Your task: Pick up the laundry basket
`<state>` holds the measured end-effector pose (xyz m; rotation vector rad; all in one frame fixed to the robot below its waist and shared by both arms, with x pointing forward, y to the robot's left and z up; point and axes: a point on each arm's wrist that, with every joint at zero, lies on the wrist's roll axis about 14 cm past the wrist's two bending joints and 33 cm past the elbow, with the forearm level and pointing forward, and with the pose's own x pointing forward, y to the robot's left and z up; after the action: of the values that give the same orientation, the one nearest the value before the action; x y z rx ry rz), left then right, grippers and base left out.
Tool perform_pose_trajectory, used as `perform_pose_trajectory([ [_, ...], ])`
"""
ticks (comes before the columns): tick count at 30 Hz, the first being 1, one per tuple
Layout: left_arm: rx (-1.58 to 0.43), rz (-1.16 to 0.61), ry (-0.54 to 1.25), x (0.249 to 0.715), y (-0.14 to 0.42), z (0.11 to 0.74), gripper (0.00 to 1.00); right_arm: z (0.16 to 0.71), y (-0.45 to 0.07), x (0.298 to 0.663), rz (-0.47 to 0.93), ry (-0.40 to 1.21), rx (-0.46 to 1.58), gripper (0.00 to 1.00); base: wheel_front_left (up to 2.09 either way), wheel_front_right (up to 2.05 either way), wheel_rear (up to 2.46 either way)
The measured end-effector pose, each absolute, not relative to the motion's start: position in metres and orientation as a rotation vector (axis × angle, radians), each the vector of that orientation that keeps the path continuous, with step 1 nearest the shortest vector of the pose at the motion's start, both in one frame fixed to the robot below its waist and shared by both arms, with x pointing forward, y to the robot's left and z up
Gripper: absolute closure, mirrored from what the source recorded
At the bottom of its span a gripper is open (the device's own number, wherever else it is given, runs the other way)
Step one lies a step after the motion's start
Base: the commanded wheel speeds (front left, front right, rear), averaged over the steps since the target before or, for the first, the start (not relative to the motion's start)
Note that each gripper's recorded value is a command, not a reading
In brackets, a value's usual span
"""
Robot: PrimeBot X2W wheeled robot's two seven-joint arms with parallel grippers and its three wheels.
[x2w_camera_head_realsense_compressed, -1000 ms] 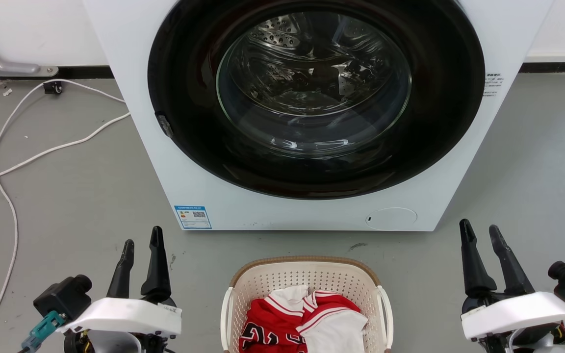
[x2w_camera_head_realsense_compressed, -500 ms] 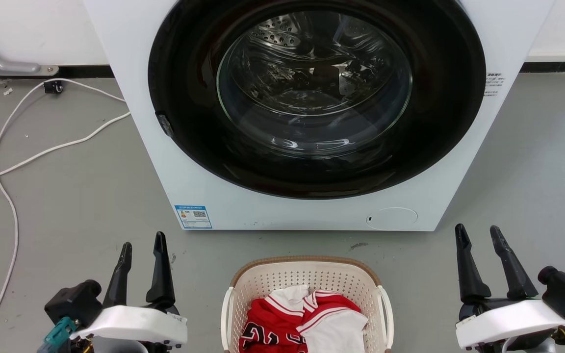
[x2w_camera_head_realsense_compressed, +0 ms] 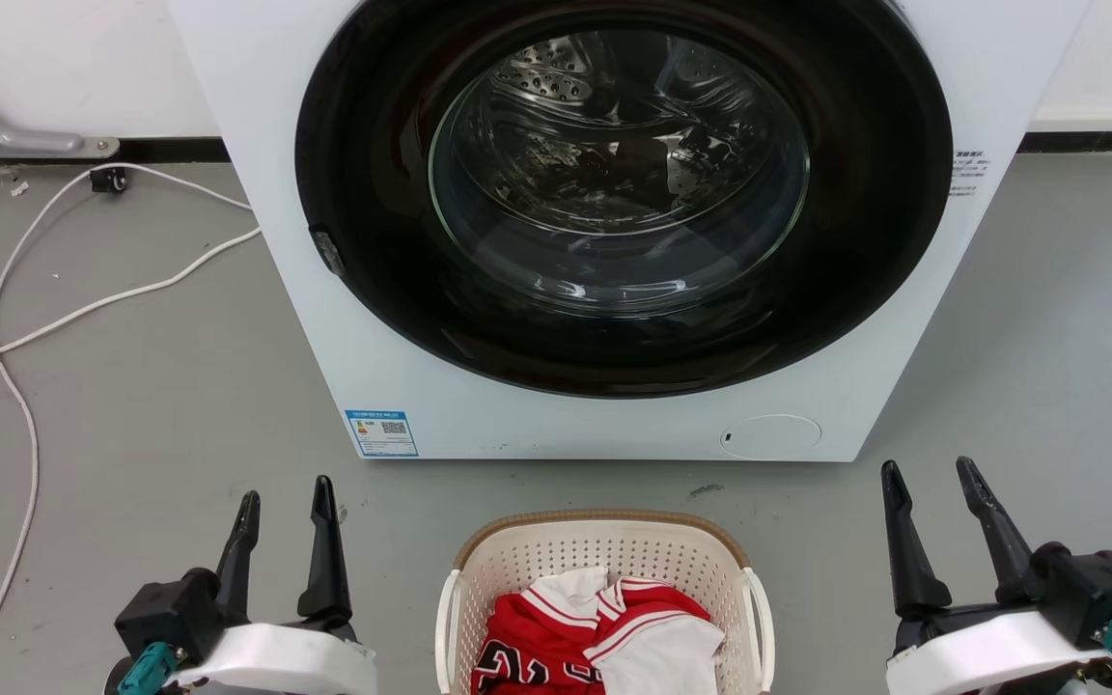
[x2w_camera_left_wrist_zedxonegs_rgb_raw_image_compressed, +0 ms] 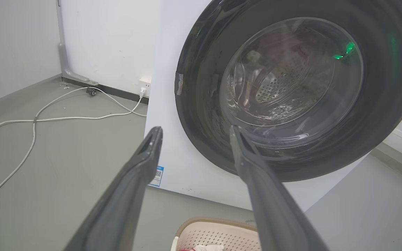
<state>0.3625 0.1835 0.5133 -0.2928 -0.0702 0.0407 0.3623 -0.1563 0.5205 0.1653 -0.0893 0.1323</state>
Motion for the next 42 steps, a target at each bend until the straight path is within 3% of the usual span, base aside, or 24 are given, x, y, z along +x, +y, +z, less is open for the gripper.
perform_pose_trajectory([
  [28, -0.031, 0.011, -0.065, 0.349, 0.175, 0.502, 0.00, 0.512, -0.148, 0.349, 0.174, -0.097, -0.058, 0.00, 0.00, 0.00, 0.00],
  [42, 0.007, 0.006, -0.062, 0.348, 0.174, 0.500, 0.00, 0.512, -0.149, 0.348, 0.174, -0.100, -0.070, 0.00, 0.00, 0.00, 0.00],
])
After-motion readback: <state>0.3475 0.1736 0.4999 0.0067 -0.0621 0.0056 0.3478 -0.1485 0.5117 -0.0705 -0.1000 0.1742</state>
